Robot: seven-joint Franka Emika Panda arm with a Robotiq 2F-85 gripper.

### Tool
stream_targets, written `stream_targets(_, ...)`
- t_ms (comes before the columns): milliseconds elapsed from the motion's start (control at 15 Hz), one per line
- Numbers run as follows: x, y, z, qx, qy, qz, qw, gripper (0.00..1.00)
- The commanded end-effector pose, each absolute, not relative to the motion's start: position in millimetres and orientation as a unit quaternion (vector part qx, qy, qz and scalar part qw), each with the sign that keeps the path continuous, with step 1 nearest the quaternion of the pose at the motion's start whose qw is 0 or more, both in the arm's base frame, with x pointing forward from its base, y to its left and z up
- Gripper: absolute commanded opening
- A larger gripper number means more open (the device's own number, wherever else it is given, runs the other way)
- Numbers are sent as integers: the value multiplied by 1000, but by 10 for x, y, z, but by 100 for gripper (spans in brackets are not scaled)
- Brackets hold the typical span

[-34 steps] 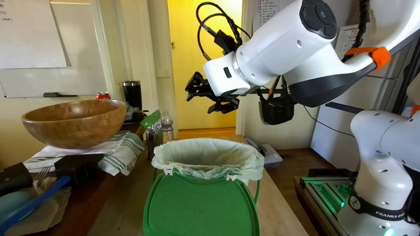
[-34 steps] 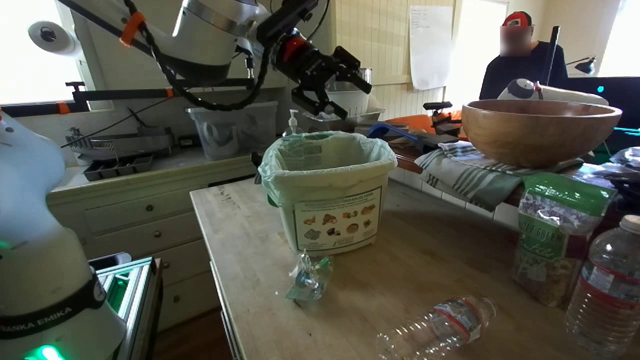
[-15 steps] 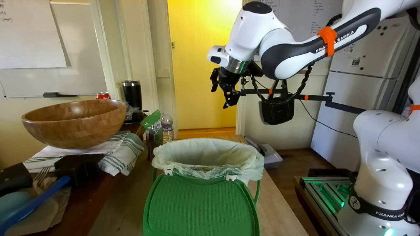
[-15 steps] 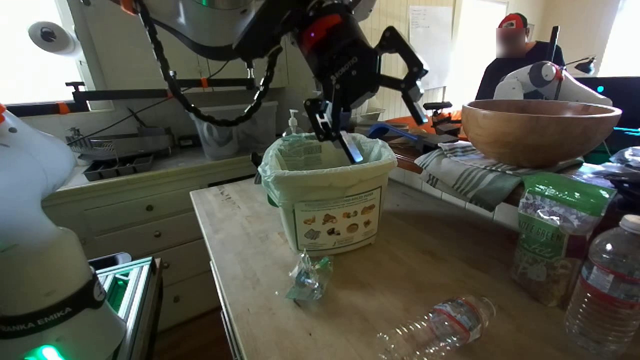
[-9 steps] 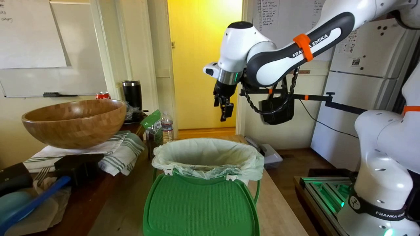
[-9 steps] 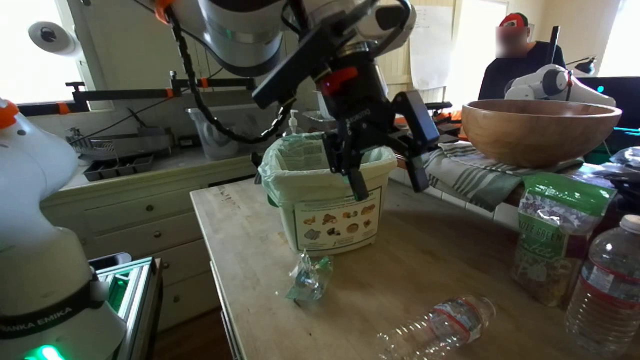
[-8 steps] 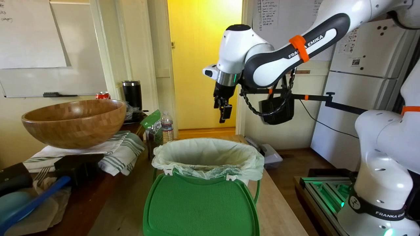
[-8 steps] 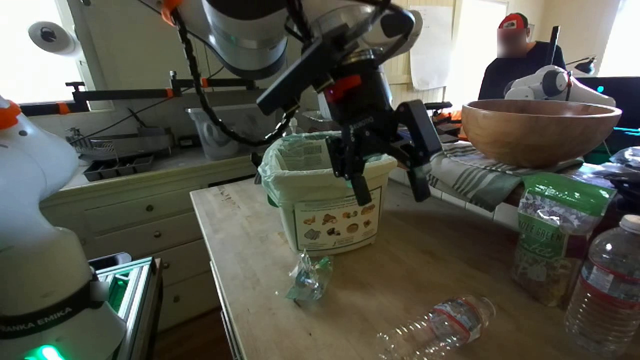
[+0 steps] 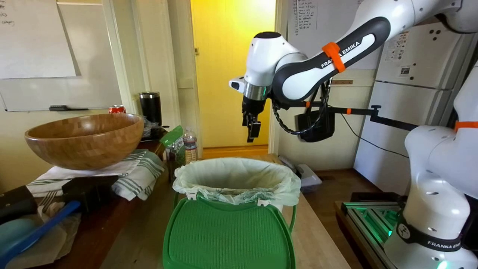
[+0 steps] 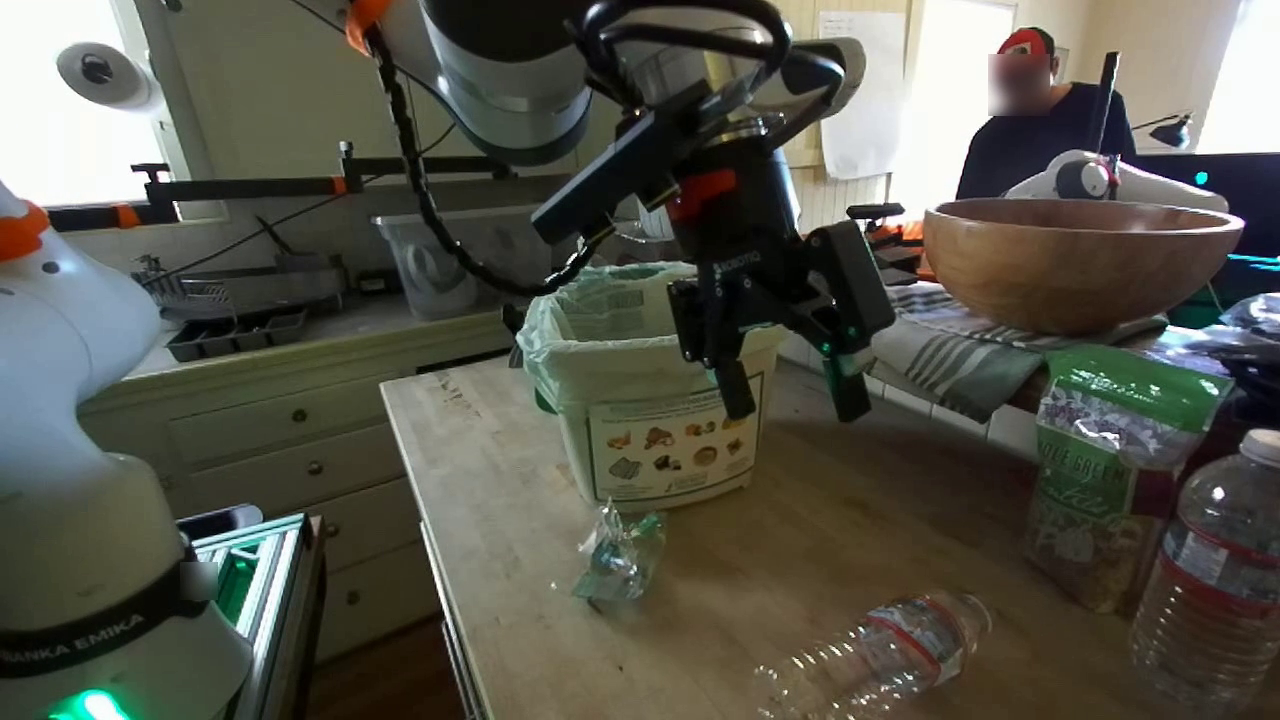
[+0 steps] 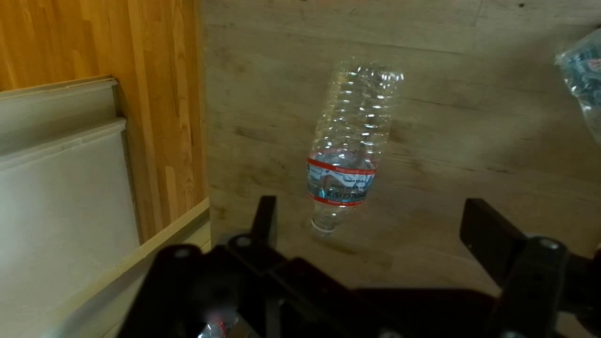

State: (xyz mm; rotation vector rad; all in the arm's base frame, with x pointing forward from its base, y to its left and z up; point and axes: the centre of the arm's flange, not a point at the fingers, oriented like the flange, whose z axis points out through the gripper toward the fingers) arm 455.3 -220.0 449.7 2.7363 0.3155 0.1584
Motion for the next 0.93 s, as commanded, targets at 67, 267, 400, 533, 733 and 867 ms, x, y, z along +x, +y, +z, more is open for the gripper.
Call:
stream_targets(67,4676,-2387,4352,982,65,49,170,100)
stream_targets(267,4771,-2618,4170,990,21,57,124,100)
stream_targets(400,4865,-2758,4034,993,-2,60,102,100)
stream_targets(533,4958,-2865,3891,994,-19,65,91,100)
stream_targets(733,5100,-2989,3682,993,-20,87,75,100)
stream_targets(867,5183,-3049,3545,994,-10,90,64,100)
